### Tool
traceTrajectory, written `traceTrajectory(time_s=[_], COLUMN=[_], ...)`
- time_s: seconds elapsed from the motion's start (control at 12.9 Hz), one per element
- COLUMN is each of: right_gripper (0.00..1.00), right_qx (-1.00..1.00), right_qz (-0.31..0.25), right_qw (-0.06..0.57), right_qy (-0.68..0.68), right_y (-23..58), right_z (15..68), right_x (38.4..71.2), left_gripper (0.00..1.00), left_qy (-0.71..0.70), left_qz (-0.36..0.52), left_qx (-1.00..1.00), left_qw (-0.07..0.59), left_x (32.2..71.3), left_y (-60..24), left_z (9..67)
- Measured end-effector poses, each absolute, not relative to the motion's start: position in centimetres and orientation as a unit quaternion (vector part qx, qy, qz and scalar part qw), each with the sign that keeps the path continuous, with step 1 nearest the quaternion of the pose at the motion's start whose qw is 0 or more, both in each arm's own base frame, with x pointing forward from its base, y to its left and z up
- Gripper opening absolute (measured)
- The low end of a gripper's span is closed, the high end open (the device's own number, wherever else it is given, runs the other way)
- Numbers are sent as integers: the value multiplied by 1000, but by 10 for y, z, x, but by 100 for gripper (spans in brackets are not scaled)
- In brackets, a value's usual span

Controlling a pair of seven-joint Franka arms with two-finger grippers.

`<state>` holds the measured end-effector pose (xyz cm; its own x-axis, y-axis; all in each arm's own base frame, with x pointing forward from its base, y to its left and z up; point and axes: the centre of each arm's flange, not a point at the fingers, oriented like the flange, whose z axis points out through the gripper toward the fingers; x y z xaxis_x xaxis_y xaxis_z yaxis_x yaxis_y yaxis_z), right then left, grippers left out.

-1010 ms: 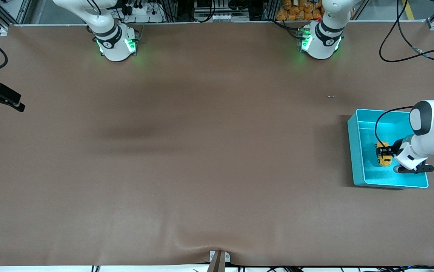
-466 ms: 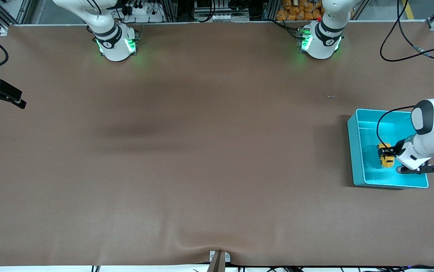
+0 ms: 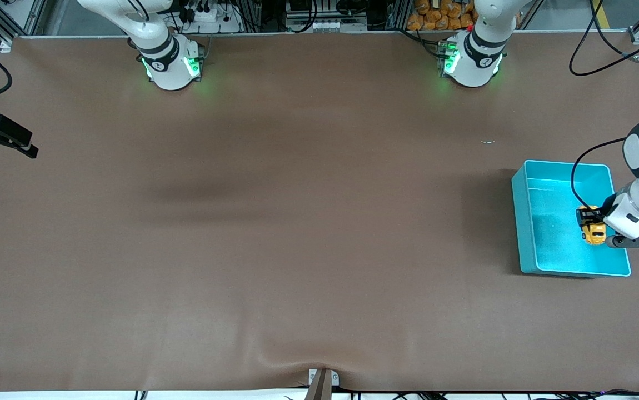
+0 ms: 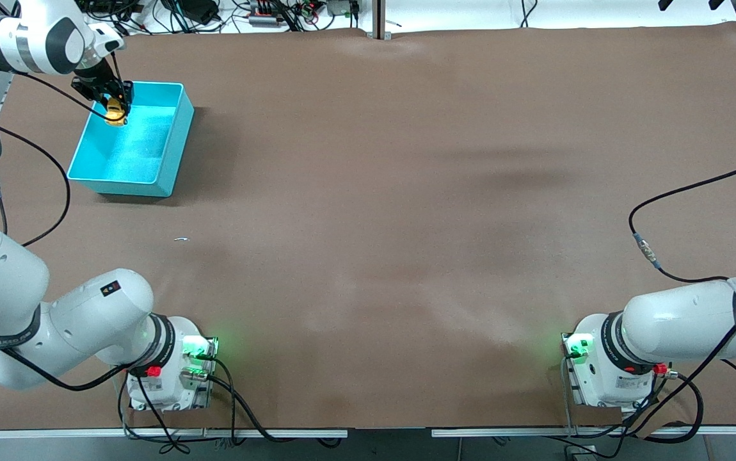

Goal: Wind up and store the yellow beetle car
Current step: 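Open the left gripper to drop the car in the bin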

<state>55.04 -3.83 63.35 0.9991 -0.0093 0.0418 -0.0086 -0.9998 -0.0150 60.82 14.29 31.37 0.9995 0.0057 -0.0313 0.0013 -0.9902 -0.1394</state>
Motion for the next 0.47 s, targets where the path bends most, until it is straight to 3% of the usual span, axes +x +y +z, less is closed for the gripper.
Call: traceTrajectory(time_s=[0.47], right_gripper=[100], right_qx=[-1000], right_qz=[-21], right_qw=[8], right_qy=[-1], right_y=[-33], right_z=[634], right_x=[551], left_gripper=[47], left_qy=[3], left_qz=[42], left_qx=[-999], left_qw=[30], left_x=[603], left_y=[138], left_z=[234])
